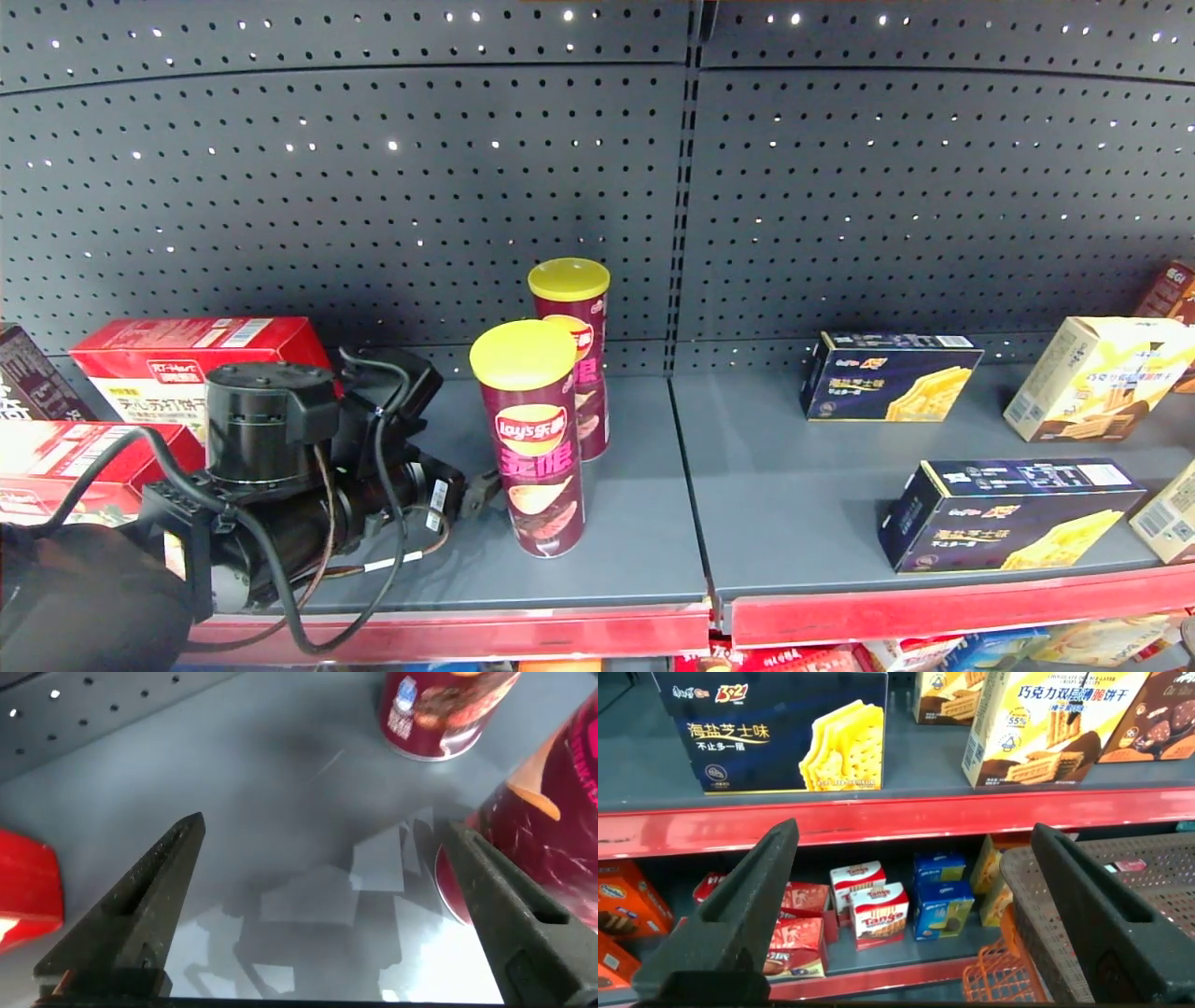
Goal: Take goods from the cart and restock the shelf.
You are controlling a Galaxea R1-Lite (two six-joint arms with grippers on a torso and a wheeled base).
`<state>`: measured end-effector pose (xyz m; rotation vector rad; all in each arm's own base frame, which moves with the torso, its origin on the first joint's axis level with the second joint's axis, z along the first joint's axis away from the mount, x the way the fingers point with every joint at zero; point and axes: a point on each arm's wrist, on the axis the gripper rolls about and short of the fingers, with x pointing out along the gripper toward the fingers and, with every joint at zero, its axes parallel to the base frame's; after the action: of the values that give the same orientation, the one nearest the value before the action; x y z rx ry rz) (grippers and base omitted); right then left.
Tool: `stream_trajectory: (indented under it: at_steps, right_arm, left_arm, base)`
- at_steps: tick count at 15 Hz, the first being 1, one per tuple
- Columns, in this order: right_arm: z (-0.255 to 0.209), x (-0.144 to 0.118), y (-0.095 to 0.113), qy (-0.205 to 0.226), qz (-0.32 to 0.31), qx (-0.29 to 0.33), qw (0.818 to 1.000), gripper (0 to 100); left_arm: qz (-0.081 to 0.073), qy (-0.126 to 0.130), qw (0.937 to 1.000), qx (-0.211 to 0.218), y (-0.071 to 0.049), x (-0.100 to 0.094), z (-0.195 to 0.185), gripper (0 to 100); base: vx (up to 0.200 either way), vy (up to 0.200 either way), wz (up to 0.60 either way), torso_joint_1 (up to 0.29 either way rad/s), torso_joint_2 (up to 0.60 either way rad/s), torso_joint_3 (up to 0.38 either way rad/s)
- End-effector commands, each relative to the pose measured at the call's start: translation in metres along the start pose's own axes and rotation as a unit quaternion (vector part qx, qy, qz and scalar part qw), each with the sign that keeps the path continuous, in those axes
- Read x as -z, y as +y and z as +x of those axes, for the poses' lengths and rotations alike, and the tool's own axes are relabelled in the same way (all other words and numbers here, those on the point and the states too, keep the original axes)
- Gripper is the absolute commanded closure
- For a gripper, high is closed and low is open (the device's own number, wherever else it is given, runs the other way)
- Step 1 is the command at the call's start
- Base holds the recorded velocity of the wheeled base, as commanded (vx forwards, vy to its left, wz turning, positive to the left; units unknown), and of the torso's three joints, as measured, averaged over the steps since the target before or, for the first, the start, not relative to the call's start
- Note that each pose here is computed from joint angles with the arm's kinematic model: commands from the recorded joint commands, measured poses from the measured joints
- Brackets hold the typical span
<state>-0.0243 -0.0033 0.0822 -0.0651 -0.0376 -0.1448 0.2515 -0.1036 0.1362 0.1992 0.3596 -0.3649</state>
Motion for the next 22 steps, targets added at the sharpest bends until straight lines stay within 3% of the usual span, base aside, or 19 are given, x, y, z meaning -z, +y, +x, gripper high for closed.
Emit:
stream_trajectory:
  at_steps: [1,22]
  right_arm:
    - [0.0,0.0,0.0,0.001,0.0,0.0,1.0,0]
    - [0.0,0.0,0.0,0.0,-0.001,-0.001,1.0,0]
  left_arm:
    - [0.001,-0.002,1.0,0.004,-0.002,-0.002,0.002,0]
    - [0.012,-0.015,0.9991,0.038,-0.022,-0.008,0.001,0]
  base:
    - [0.0,0.0,0.0,0.0,0.0,0.0]
    - [0.0,0.0,0.0,0.0,0.0,0.0]
